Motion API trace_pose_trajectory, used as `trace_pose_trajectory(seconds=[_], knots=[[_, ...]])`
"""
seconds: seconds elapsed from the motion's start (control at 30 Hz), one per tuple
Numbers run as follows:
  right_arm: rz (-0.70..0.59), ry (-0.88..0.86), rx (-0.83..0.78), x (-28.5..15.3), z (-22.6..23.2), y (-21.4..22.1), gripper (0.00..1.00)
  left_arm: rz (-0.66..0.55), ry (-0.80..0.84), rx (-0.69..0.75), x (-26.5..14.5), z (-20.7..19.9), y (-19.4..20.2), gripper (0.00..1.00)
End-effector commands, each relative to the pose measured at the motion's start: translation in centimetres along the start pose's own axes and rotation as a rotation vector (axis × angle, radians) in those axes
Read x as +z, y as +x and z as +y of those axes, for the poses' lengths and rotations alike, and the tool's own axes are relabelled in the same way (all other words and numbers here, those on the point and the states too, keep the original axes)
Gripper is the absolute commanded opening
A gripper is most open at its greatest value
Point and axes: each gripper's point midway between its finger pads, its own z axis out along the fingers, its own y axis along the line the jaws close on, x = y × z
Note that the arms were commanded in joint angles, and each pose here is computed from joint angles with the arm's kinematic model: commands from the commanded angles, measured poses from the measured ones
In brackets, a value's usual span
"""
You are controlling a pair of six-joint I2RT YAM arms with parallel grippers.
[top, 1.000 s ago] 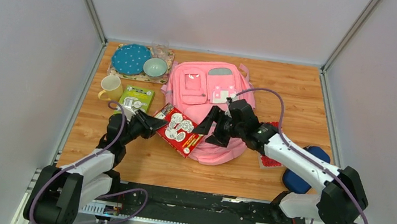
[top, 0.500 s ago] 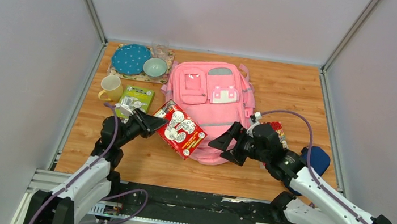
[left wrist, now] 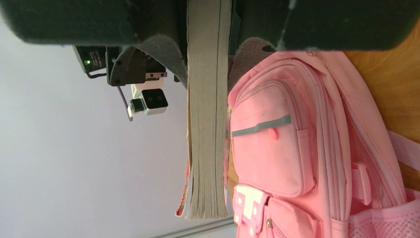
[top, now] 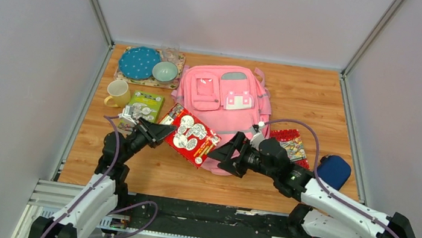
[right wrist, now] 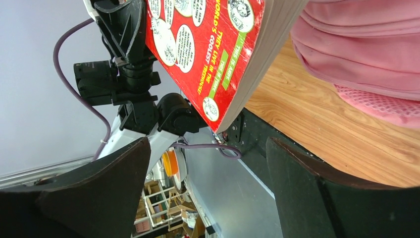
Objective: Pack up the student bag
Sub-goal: Pick up the book from the center of the board.
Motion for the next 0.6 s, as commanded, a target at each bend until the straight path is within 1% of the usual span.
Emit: trace_pose_trajectory(seconds=[0.0,0.2,0.23,0.3,0.33,0.37,0.43,0.47,0.53,0.57], knots=[[-0.038,-0.132,0.003,0.7,3.1,-0.8,0.90,-0.029,0.135,-0.018,-0.4,-3.5,-0.6,0.00],[-0.072,-0.141,0.022,2.1,3.2,-1.6,0.90,-0.052,0.191,-0.060,-0.9,-4.5,-0.8,0.00],[-0.076,-0.134,0.032,2.5,2.9,-1.7,0.90,-0.059,0.189,-0.096,-1.1,-4.1,-0.8,0.00],[-0.090,-0.146,0.047,2.9,2.8,-1.9,0.91,-0.070,0.237,-0.101,-1.3,-5.1,-1.0,0.00],[-0.096,-0.149,0.056,3.2,2.7,-2.0,0.91,-0.062,0.218,-0.125,-1.4,-4.1,-0.6,0.00],[-0.106,-0.172,0.059,3.3,3.2,-2.3,0.90,-0.063,0.230,-0.123,-1.5,-4.3,-0.6,0.00],[-0.104,-0.173,0.059,4.1,3.1,-2.4,0.89,-0.061,0.230,-0.123,-1.4,-4.3,-0.6,0.00],[-0.109,-0.221,0.051,4.1,4.2,-2.6,0.89,-0.058,0.233,-0.122,-1.4,-4.4,-0.5,0.00],[-0.105,-0.230,0.057,4.9,4.2,-2.6,0.86,-0.052,0.230,-0.121,-1.3,-4.4,-0.4,0.00],[-0.111,-0.266,0.053,4.9,5.0,-2.8,0.84,-0.049,0.232,-0.121,-1.2,-4.4,-0.4,0.00]])
